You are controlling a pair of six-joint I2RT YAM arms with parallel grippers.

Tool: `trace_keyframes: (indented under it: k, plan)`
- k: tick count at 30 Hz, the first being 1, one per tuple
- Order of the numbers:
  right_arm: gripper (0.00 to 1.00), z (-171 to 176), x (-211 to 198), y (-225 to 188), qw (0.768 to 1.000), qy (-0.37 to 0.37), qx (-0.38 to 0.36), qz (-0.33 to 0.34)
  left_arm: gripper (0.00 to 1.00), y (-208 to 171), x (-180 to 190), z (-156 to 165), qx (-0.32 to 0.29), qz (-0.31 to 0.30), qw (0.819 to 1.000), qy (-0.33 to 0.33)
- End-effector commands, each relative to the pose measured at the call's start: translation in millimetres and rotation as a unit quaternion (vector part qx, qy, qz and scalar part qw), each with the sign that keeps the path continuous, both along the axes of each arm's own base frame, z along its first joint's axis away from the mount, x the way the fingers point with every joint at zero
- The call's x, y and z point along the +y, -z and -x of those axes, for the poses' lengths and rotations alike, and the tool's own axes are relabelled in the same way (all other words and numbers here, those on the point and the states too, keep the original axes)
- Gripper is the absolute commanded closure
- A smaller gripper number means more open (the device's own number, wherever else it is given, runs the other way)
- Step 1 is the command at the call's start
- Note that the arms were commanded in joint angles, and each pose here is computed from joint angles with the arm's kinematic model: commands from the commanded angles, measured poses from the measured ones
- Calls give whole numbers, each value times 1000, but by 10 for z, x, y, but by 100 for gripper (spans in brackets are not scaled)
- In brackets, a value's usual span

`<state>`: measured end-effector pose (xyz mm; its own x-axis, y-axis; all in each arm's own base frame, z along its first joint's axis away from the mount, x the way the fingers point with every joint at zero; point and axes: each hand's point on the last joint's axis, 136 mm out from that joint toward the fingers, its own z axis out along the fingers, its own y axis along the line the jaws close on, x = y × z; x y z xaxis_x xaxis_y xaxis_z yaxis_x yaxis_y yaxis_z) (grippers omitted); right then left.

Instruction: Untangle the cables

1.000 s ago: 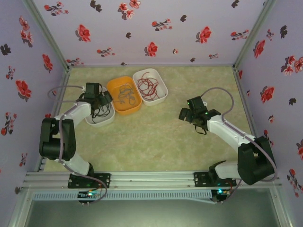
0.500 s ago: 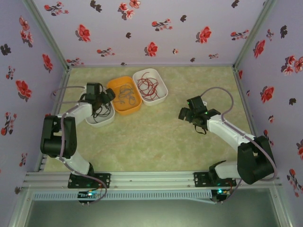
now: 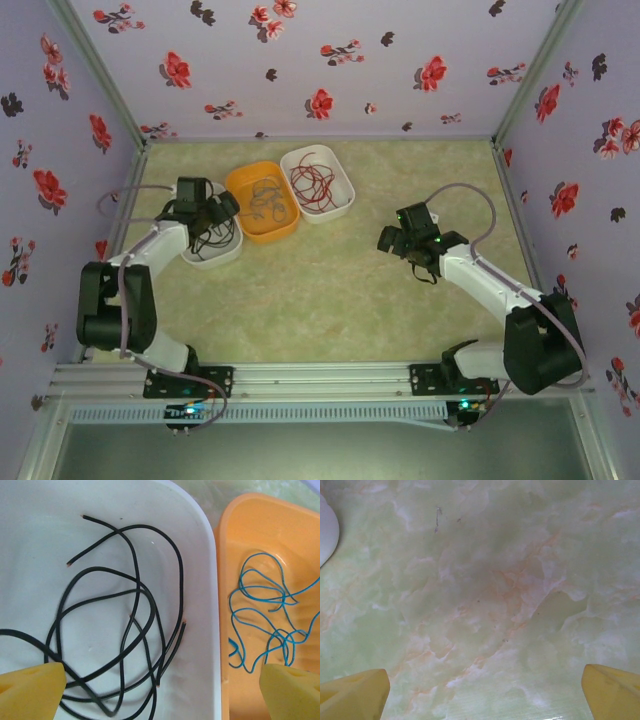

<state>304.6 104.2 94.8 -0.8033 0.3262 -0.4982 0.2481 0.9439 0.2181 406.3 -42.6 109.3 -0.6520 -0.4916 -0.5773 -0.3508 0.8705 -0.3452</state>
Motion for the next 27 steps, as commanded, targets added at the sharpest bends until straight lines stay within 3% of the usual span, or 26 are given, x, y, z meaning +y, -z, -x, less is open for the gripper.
trace_keyframes:
  k: [1,5,10,16,22,27]
  plan:
    - [1,-39,36,-123,1000,-5,-19,-4,0,-139,71,63,7,-22,1000,1]
    - [1,-31,23,-146,1000,-6,-23,-1,0,-315,12,115,-7,-17,1000,11]
    - [1,-24,-108,-259,999,3,-39,30,0,-795,-53,236,-64,-15,997,27]
    - [1,-18,-440,-518,990,37,-87,103,0,-1274,217,492,-124,-72,990,5]
    - [1,8,-788,-773,971,83,-152,166,0,-1349,538,737,-178,-144,973,-39]
    - [1,5,-974,-849,944,91,-224,224,0,-1197,608,756,-228,-176,957,-35]
